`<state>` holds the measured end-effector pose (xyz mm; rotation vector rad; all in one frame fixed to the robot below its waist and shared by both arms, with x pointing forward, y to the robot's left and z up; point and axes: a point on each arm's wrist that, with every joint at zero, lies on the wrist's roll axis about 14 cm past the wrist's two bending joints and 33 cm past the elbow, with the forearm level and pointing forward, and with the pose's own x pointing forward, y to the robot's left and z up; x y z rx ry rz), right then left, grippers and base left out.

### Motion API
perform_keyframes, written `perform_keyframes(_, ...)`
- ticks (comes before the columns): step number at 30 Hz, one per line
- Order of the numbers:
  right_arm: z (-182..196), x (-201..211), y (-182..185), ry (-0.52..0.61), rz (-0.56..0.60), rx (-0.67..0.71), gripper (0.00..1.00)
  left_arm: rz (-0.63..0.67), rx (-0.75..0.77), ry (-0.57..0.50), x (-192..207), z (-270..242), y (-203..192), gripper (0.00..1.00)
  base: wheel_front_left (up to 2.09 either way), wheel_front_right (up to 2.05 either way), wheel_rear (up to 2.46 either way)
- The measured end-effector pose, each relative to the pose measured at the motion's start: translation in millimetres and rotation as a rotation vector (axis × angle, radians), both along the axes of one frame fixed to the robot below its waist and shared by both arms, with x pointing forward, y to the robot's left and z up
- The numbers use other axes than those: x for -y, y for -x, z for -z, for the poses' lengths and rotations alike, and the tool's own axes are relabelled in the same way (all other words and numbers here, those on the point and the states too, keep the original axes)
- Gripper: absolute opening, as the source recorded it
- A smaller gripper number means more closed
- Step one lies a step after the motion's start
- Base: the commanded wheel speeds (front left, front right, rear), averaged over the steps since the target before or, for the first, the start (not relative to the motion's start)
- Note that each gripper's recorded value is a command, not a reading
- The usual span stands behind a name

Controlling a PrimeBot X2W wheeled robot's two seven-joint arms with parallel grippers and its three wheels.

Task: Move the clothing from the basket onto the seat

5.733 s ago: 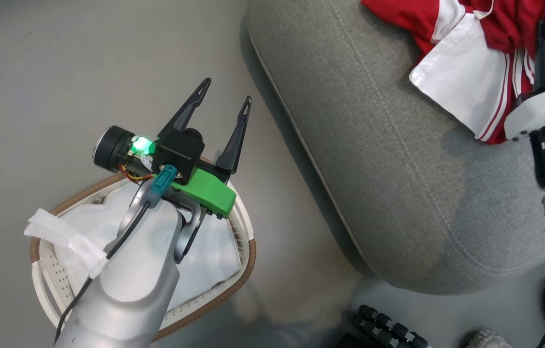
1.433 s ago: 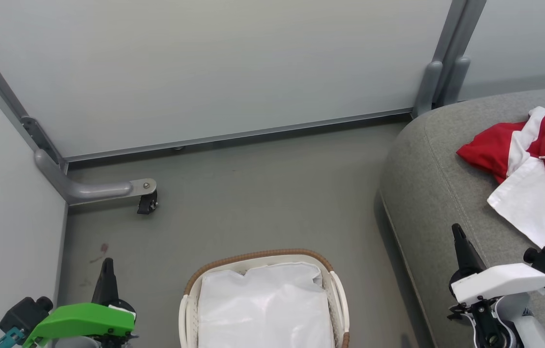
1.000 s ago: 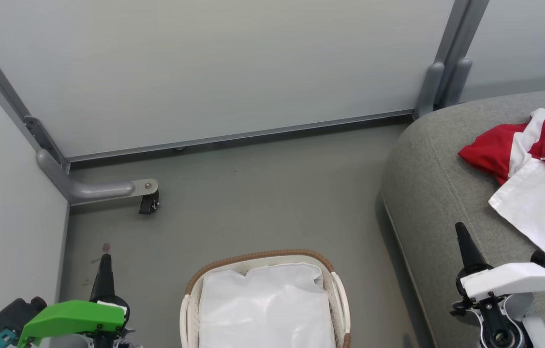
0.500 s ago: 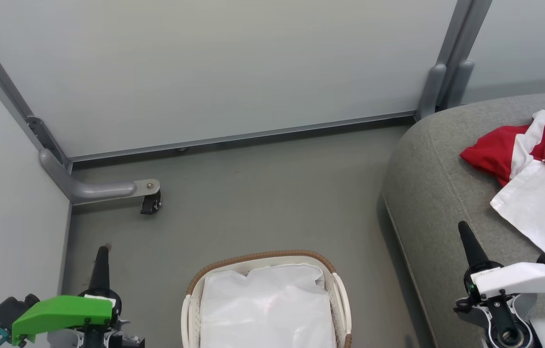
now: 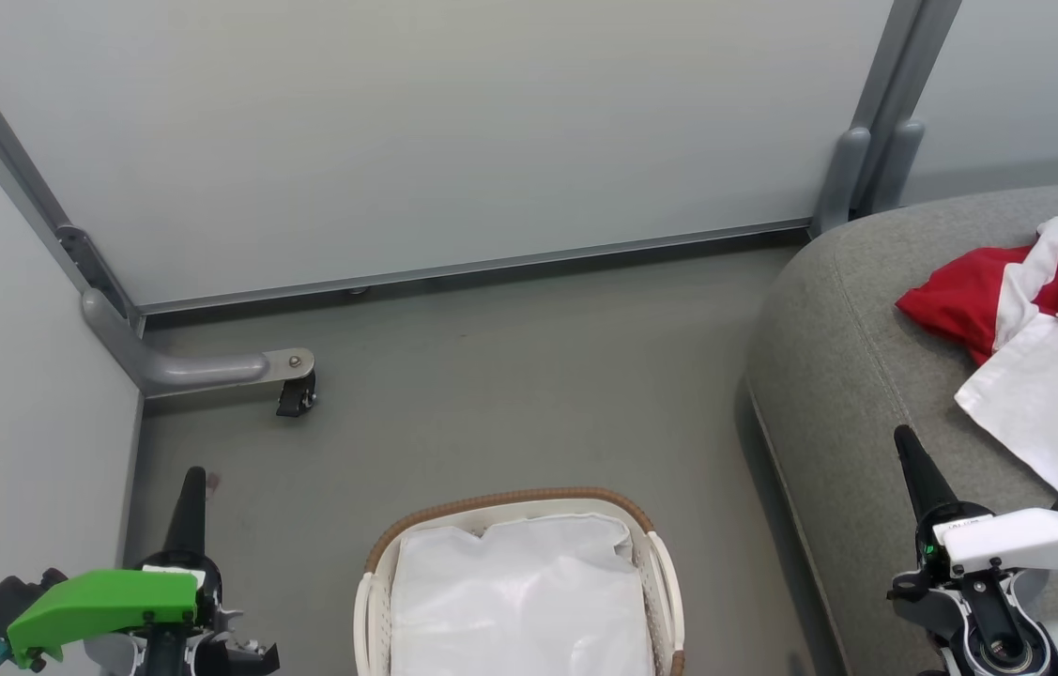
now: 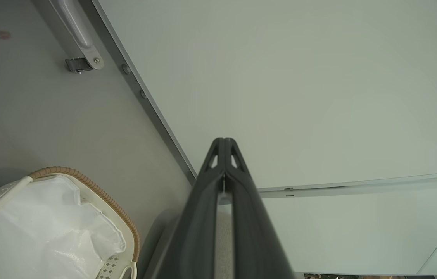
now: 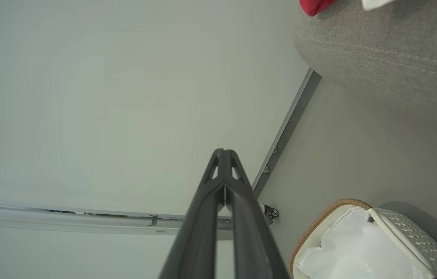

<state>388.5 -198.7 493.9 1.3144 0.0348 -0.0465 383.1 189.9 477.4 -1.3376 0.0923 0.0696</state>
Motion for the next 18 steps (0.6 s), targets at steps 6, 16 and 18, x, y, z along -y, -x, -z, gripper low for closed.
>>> perform_keyframes(6,-2,0,0,-0.049,-0.002,0.008,0.00,-0.003,0.015,0.046,-2,-5,-1,0.00,0.00,0.00,0.00)
perform_keyframes(16,-6,0,-1,-0.126,-0.003,0.023,0.00,-0.008,0.043,0.116,-4,-13,-3,0.00,0.00,0.00,0.00)
perform_keyframes(18,-7,0,-1,-0.142,-0.004,0.026,0.00,-0.008,0.049,0.128,-4,-14,-3,0.00,0.00,0.00,0.00)
